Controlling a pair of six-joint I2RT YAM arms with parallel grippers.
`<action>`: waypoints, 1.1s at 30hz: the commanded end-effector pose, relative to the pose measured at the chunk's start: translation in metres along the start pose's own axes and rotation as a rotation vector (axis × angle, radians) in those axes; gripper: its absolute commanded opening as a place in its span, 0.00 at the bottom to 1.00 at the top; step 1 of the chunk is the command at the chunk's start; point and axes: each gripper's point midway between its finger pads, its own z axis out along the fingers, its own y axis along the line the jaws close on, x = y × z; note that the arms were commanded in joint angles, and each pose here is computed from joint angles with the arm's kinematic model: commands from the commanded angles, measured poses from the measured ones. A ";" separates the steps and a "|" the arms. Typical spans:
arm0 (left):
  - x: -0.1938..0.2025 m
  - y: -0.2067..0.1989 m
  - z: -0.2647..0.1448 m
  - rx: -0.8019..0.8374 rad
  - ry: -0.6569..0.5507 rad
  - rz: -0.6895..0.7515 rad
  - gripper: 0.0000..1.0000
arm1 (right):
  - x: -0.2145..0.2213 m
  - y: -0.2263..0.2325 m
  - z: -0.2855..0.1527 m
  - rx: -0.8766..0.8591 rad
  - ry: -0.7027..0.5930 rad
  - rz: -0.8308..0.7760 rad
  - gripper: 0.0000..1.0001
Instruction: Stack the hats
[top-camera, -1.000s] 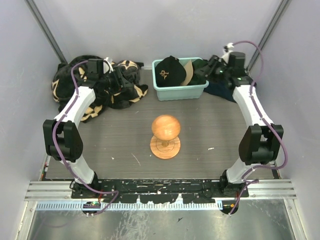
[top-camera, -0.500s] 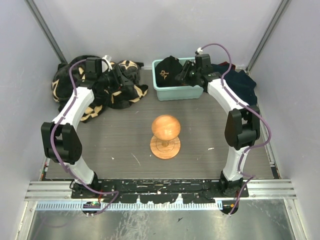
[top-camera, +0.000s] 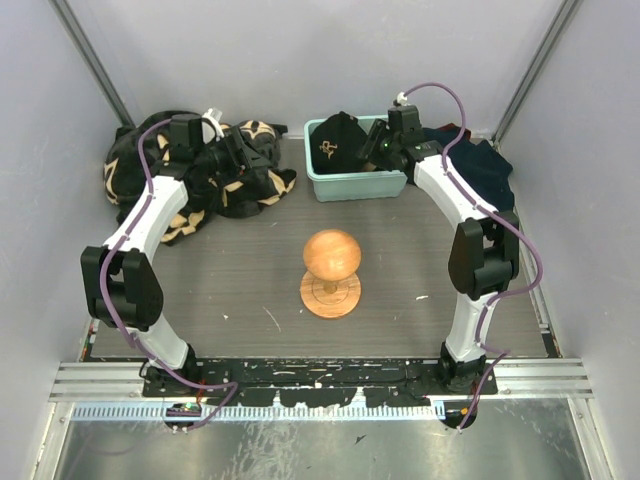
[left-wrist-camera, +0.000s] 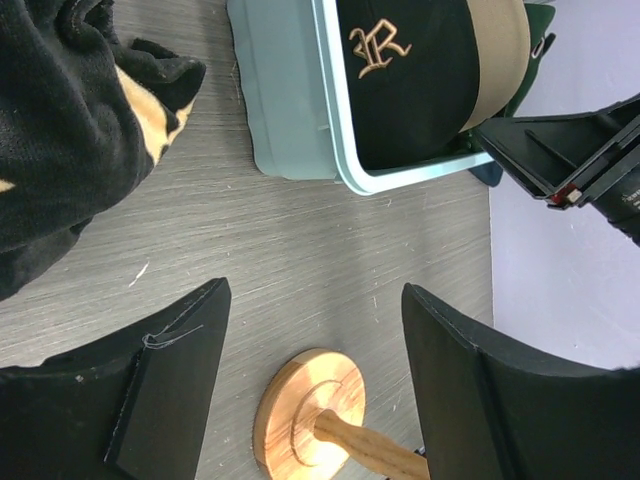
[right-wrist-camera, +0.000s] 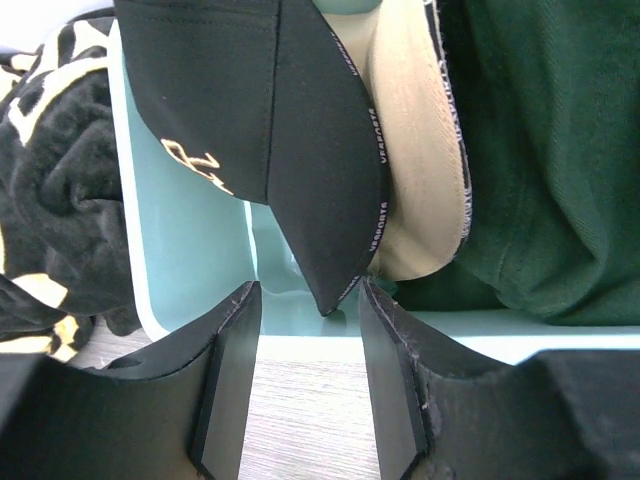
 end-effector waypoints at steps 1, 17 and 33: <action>-0.006 -0.012 -0.005 0.048 -0.021 0.005 0.76 | -0.012 0.003 -0.005 0.017 -0.041 -0.026 0.50; -0.004 -0.008 -0.009 0.020 -0.016 0.022 0.76 | 0.006 0.014 0.036 -0.101 -0.063 0.072 0.50; -0.002 -0.005 -0.014 0.003 -0.021 0.037 0.75 | -0.094 0.076 -0.011 -0.422 -0.213 0.278 0.01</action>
